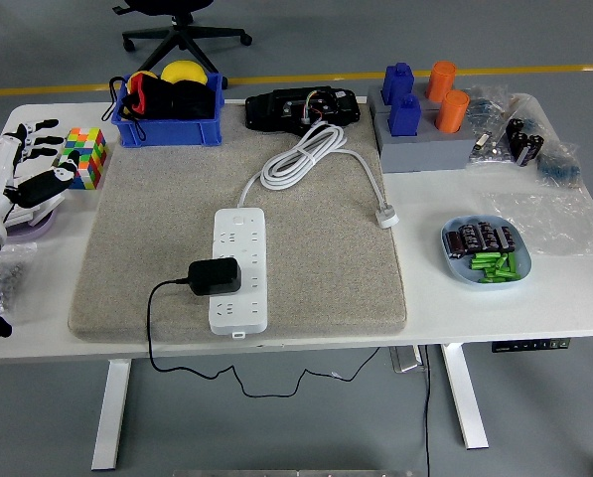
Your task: Pull the plug out,throw it away,press the button
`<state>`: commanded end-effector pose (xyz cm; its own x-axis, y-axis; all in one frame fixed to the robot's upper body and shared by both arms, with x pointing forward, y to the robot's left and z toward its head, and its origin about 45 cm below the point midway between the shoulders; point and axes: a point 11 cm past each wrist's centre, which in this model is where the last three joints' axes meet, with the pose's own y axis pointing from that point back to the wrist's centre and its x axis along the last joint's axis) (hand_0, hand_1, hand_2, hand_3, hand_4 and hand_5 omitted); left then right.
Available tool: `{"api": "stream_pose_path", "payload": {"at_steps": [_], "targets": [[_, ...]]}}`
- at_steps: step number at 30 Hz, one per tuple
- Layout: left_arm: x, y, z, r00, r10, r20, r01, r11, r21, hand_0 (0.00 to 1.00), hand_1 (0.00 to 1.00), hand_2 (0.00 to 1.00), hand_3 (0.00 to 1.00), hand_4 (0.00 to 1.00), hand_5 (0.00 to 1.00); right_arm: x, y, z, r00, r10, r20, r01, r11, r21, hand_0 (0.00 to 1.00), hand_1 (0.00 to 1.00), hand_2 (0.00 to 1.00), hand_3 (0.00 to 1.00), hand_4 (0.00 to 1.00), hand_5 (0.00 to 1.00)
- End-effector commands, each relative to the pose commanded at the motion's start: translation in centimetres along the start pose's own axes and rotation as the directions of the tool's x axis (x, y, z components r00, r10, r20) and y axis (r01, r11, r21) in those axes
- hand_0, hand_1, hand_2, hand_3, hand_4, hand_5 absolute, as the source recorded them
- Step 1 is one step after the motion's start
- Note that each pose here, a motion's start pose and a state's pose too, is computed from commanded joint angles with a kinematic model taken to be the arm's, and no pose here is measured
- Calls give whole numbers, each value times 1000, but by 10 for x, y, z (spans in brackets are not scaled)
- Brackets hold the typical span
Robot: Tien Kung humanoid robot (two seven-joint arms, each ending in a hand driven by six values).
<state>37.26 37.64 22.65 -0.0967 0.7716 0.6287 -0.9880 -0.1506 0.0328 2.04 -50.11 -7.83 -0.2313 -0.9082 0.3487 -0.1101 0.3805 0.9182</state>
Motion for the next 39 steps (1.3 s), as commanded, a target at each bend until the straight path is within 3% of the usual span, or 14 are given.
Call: {"api": "stream_pose_path", "payload": {"at_steps": [6, 10, 13, 19, 20, 25, 26, 33, 39], "targets": [[-13, -1, 6, 999, -41, 9, 41, 999, -17, 792, 713, 739, 831, 642, 290, -1, 0, 2, 1000, -2, -2, 2, 1000, -5, 726, 679, 660, 642, 741, 585], [-32, 2, 16, 992, -123, 40, 125, 991, -46, 792, 713, 739, 831, 644, 289, 0, 0, -1, 1000, 0, 0, 0, 1000, 4, 727, 679, 660, 642, 741, 585], [-48, 5, 24, 977, -200, 70, 204, 977, -65, 792, 713, 739, 831, 644, 289, 1, 0, -3, 1000, 0, 2, 0, 1000, 8, 727, 679, 660, 642, 741, 585], [-69, 14, 38, 927, -347, 141, 359, 931, -64, 795, 729, 745, 831, 668, 259, 0, 0, -3, 1000, -1, 3, 1, 1000, 5, 727, 679, 660, 642, 741, 585], [-71, 16, 38, 918, -369, 148, 381, 923, -59, 820, 807, 797, 824, 883, 215, 0, 0, -2, 1000, -1, 2, 1, 1000, 5, 728, 679, 660, 642, 741, 585], [-82, 24, 38, 859, -467, 211, 483, 875, -31, 820, 807, 797, 824, 883, 215, 1, 0, -2, 1000, 1, -5, -1, 1000, 2, 728, 679, 660, 642, 741, 585], [-87, 25, 37, 840, -492, 229, 509, 861, -20, 854, 837, 816, 833, 998, 190, 2, 0, -2, 1000, 1, -7, -1, 1000, 3, 727, 679, 660, 642, 742, 585], [-112, 35, 31, 759, -585, 286, 607, 795, 15, 858, 858, 833, 864, 998, 186, 4, 0, -8, 1000, 6, -16, -6, 1000, 13, 727, 680, 660, 642, 742, 585], [-125, 41, 33, 734, -616, 286, 639, 769, 13, 862, 860, 835, 858, 998, 199, 5, 0, -8, 1000, 7, -21, -6, 1000, 11, 727, 679, 660, 642, 742, 586]]}}
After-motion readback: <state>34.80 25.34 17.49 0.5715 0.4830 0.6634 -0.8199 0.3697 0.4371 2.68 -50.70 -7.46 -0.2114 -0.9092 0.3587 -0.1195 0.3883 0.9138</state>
